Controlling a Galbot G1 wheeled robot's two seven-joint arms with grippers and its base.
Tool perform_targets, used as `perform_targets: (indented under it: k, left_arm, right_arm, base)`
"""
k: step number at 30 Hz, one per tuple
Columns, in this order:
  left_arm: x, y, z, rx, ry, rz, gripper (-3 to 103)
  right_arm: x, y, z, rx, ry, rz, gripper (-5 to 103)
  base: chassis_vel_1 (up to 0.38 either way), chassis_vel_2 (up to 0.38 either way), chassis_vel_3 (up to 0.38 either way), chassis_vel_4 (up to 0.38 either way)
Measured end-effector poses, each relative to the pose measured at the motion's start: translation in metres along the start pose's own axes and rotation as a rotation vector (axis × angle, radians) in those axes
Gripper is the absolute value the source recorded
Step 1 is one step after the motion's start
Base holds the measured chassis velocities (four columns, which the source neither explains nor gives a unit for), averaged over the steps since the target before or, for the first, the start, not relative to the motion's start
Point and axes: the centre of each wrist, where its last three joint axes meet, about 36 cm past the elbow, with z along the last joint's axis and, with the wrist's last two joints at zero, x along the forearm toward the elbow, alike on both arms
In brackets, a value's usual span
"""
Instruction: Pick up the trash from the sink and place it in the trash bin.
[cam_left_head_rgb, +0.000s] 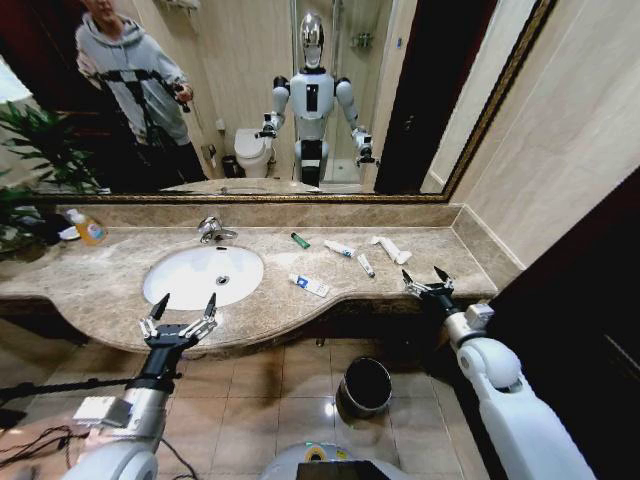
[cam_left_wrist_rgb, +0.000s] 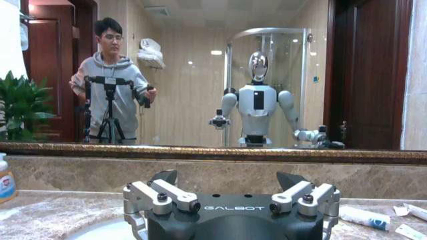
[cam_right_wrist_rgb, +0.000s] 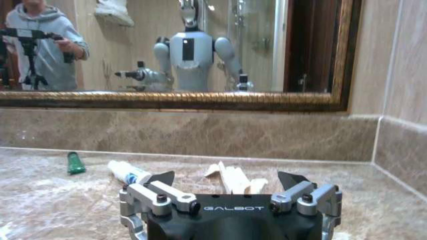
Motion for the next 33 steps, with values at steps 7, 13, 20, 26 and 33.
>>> perform_targets:
  k: [7, 13, 20, 26, 33]
  left_arm:
    - [0.000, 0.000, 0.000, 0.000, 0.000, 0.000, 100]
    - [0.000, 0.000, 0.000, 0.000, 0.000, 0.000, 100]
    - [0.000, 0.000, 0.000, 0.000, 0.000, 0.000, 100]
    - [0.000, 0.000, 0.000, 0.000, 0.000, 0.000, 100]
    - [0.000, 0.000, 0.000, 0.000, 0.000, 0.000, 100]
  right_arm:
    - [-0.054, -0.015, 0.020, -0.020, 0.058, 0.038, 100]
    - [-0.081, -0.019, 0.029, -0.053, 0.082, 0.044, 100]
    - [-0.136, -0.020, 0.035, -0.084, 0.102, 0.033, 98]
    - [-0.162, -0.022, 0.031, -0.079, 0.102, 0.032, 84]
    - [-0.165, -0.025, 0.036, -0.076, 0.112, 0.009, 65]
  base:
    - [0.000, 0.000, 0.000, 0.000]
    - [0.000, 0.000, 0.000, 0.000]
    - [0.000, 0.000, 0.000, 0.000]
    - [0.000, 0.000, 0.000, 0.000]
    - [0.000, 0.000, 0.000, 0.000]
